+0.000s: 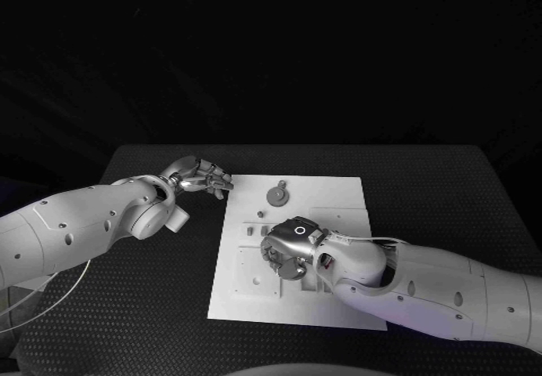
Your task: Assemble the parts on the task board
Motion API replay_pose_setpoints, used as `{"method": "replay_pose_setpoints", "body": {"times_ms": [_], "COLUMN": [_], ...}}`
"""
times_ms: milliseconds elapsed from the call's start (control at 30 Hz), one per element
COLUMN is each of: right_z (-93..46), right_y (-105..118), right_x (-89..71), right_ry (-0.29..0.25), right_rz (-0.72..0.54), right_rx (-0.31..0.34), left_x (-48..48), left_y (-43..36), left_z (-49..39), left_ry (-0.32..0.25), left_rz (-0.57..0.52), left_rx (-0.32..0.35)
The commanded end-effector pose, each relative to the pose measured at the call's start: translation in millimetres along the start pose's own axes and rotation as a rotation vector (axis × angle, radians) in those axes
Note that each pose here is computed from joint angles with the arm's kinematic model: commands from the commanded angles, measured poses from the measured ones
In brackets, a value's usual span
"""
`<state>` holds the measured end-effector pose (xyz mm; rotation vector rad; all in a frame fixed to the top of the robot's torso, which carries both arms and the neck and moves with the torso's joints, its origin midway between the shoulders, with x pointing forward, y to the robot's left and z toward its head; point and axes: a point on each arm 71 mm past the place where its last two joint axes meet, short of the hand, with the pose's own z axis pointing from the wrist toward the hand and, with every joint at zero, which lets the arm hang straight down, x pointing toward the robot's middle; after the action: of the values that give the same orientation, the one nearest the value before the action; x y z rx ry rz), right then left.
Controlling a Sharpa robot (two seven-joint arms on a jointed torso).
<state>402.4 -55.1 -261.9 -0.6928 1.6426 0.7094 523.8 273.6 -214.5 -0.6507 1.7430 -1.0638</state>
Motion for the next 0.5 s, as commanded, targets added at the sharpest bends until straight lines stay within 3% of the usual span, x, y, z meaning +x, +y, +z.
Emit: {"method": "replay_pose_setpoints", "body": {"times_ms": [33,500], "right_z": [-1.0,-1.4], "right_y": [4.0,5.4], "right_x": [12.1,17.9], "right_ry": [0.064,0.075], "right_rz": [0.018,0.029], "right_rx": [-0.021,-0.019], "left_x": [2.0,1.5], "left_y": [-1.8,-1.6], "left_z": [0.5,0.1], "left_ry": [0.015,0.013], "left_rz": [-0.003,-0.003], "left_rx": [0.009,0.007]}}
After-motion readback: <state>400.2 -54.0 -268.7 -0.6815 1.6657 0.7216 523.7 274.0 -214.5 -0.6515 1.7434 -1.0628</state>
